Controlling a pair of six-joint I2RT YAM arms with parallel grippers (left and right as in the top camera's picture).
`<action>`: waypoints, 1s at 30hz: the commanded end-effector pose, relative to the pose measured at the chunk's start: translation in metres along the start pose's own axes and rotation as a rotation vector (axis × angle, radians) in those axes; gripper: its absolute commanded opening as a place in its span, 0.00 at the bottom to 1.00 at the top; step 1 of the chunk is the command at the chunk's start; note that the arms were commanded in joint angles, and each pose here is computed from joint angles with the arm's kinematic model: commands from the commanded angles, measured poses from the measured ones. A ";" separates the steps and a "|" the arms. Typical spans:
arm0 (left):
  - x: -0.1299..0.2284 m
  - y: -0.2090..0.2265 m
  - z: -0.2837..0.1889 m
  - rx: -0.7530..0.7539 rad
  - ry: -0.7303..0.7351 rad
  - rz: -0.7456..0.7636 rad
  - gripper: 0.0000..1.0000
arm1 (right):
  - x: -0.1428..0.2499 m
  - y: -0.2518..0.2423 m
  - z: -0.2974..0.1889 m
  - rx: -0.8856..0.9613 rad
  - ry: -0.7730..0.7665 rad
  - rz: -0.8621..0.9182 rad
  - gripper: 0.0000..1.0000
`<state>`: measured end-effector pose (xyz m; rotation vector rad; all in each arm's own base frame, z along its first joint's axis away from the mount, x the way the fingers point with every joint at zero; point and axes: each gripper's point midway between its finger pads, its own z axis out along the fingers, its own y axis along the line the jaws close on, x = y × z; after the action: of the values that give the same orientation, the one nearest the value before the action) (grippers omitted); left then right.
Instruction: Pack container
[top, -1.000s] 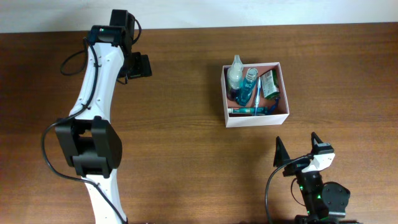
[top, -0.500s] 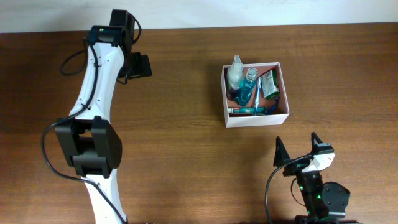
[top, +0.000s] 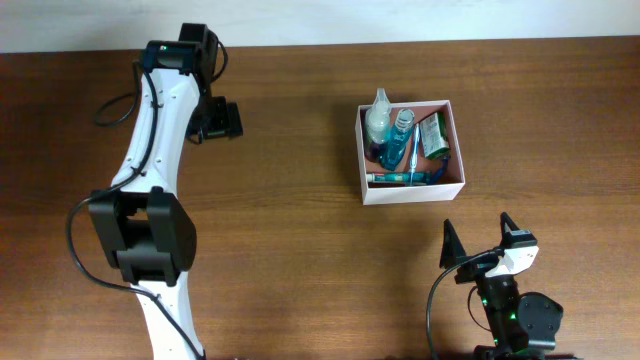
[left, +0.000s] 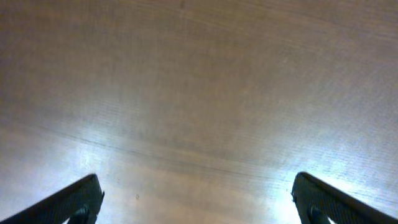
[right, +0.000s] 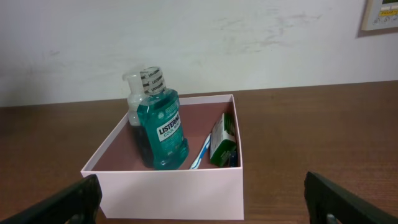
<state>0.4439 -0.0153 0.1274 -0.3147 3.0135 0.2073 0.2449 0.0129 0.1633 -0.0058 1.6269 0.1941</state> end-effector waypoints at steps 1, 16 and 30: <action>0.009 0.005 -0.004 -0.009 0.031 0.034 0.99 | 0.002 0.002 0.000 -0.007 0.001 0.003 0.99; -0.068 -0.042 -0.095 0.070 -0.496 0.380 0.99 | 0.002 0.002 0.000 -0.007 0.001 0.003 0.99; -0.052 -0.014 -0.191 0.055 -0.701 0.375 1.00 | 0.002 0.002 0.000 -0.007 0.001 0.003 0.99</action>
<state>0.4918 -0.0522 0.2850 0.2762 2.4232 0.1890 0.2449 0.0129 0.1633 -0.0058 1.6269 0.1941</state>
